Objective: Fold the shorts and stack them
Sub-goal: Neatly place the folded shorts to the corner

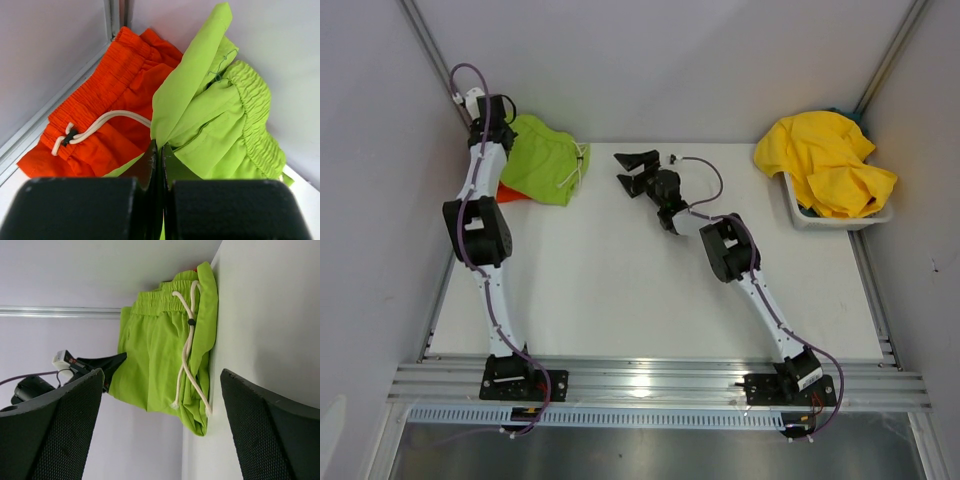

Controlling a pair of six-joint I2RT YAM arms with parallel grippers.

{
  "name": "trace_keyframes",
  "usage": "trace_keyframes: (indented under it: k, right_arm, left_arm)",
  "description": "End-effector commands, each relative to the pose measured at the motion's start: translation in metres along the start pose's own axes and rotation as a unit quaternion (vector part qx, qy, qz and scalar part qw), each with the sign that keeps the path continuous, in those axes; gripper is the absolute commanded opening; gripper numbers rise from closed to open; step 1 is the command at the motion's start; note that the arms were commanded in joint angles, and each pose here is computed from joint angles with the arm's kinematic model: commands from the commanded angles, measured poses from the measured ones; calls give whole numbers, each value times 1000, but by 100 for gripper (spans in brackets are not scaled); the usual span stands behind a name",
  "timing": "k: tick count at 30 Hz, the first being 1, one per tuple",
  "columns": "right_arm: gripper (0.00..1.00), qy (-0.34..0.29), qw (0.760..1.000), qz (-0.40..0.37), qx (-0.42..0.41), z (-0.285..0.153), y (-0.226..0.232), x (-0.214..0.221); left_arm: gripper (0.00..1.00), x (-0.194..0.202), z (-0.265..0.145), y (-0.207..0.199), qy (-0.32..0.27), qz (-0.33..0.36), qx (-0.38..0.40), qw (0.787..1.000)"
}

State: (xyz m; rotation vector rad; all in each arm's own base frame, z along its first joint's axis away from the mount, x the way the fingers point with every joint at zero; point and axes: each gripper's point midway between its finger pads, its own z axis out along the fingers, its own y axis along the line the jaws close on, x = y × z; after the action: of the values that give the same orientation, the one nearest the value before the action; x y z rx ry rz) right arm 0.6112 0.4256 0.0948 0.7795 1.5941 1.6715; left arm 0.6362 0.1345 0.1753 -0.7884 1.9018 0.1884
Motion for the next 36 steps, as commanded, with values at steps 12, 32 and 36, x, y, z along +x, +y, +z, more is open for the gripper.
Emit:
trace_keyframes:
  k: [12,32,36]
  right_arm:
    - [100,12,998,-63,19,-8,23,-6]
    - [100,16,998,-62,13,-15,28,-9]
    - [100,15,998,-61,11,-16,28,-13]
  left_arm:
    - [0,-104,-49,-72,-114,-55,155,980]
    - [0,-82,-22,53,-116,-129,-56,983]
    - [0,-79,-11,68,-111,-136,-69,982]
